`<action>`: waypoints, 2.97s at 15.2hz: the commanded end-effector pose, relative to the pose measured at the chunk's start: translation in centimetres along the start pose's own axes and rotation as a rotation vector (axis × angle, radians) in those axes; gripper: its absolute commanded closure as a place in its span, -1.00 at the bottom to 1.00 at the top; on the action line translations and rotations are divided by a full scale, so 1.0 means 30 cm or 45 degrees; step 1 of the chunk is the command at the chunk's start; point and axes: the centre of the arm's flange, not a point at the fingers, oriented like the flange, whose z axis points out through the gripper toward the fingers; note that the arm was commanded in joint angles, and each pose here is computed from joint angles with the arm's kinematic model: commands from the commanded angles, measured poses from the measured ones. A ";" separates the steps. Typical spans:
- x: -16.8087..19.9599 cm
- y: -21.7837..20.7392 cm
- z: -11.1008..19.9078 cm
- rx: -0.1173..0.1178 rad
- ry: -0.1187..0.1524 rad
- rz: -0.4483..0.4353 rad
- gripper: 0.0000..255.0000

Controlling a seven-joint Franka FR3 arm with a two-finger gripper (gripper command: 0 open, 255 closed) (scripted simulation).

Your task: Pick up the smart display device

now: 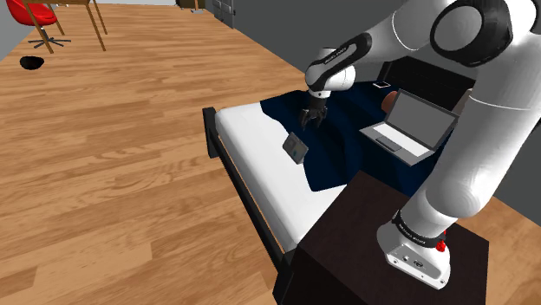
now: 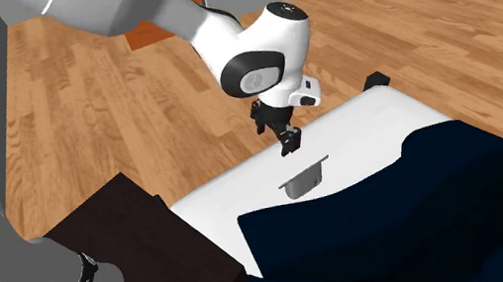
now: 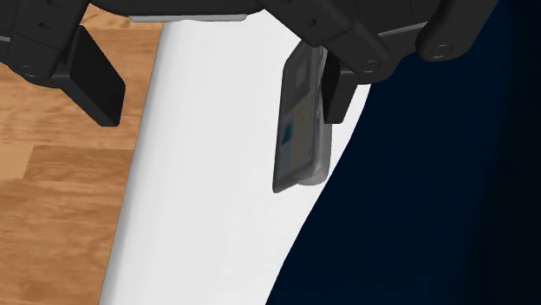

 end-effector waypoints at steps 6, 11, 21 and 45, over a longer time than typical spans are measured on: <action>0.188 0.122 0.226 0.035 -0.002 0.066 -1.00; 0.314 0.211 0.388 0.059 -0.004 0.113 -1.00; 0.337 0.235 0.542 0.062 -0.004 0.120 -1.00; 0.326 0.213 0.297 0.062 -0.004 0.120 1.00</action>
